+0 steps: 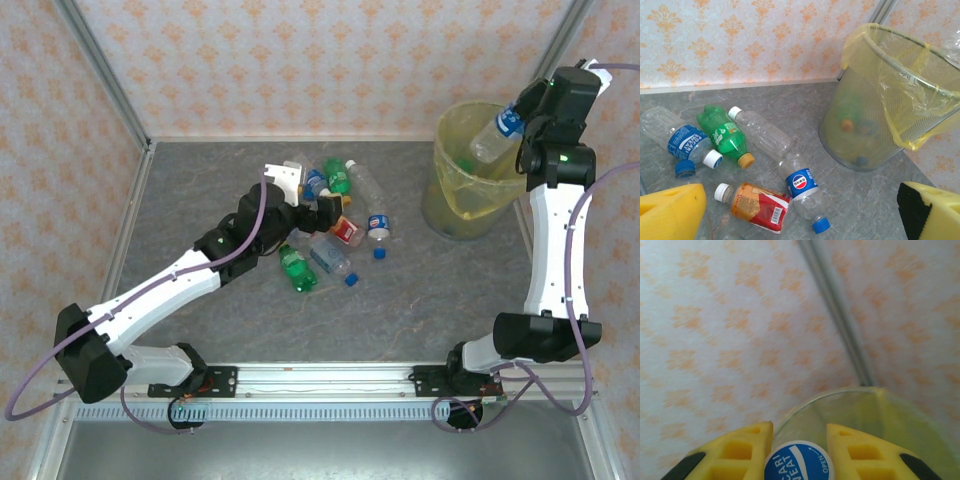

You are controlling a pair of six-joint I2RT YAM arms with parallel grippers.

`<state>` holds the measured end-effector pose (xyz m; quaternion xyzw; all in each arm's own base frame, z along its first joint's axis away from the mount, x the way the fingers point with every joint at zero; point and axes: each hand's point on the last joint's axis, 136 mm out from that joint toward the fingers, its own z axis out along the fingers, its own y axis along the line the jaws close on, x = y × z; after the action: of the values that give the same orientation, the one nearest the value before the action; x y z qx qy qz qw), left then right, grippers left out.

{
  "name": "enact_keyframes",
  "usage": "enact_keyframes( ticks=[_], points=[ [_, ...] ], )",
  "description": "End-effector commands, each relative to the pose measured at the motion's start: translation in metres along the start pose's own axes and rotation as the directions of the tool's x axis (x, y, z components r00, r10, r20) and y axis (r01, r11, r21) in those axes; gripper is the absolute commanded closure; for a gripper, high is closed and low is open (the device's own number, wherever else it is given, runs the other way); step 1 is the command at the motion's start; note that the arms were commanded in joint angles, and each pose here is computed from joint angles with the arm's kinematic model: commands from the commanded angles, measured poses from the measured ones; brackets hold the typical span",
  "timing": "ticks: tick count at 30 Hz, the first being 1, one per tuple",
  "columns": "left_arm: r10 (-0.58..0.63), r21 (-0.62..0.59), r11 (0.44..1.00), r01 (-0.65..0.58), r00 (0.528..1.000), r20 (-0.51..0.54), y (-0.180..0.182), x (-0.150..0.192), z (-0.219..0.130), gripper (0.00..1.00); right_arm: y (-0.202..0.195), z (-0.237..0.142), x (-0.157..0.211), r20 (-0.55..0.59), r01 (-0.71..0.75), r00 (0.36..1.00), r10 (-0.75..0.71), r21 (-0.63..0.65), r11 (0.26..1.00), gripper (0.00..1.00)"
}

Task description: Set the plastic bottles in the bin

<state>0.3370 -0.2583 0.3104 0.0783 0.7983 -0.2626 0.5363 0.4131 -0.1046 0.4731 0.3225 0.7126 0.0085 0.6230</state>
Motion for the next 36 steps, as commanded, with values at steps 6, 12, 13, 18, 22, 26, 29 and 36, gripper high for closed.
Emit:
enact_keyframes(
  ticks=[6,12,13,18,22,26,29,36],
  points=[
    [-0.018,-0.001,1.0,0.018,0.998,0.058,0.01,-0.011,-0.015,0.01,-0.05,0.013,0.01,0.029,0.144,0.987,-0.157,0.262,0.954,0.8],
    [-0.029,0.001,1.0,0.029,0.998,0.061,0.015,-0.008,-0.016,0.01,-0.055,0.021,0.026,-0.008,0.176,0.983,-0.181,0.272,0.946,0.8],
    [-0.032,0.002,0.999,0.032,0.997,0.065,0.016,-0.008,-0.017,0.01,-0.055,0.02,0.026,-0.007,0.179,0.983,-0.184,0.268,0.946,0.79],
    [-0.037,0.002,0.999,0.037,0.997,0.062,0.019,-0.005,-0.017,0.01,-0.051,0.026,0.036,-0.041,0.194,0.981,-0.19,0.235,0.952,0.56],
    [-0.044,0.002,0.999,0.043,0.997,0.066,0.02,-0.004,-0.018,0.01,-0.048,0.025,0.036,-0.044,0.194,0.981,-0.189,0.216,0.957,0.71],
    [-0.052,0.003,0.999,0.052,0.996,0.067,0.022,-0.004,-0.019,0.01,-0.048,0.024,0.034,-0.042,0.191,0.982,-0.186,0.22,0.957,0.38],
    [-0.058,0.001,0.998,0.058,0.996,0.067,0.023,-0.003,-0.02,0.01,-0.044,0.022,0.035,-0.047,0.184,0.983,-0.178,0.195,0.963,0.37],
    [-0.099,-0.064,0.993,0.101,0.995,0.035,0.04,0.012,-0.014,0.01,-0.032,0.016,0.038,-0.063,0.155,0.987,-0.148,0.122,0.98,0.03]
  ],
)
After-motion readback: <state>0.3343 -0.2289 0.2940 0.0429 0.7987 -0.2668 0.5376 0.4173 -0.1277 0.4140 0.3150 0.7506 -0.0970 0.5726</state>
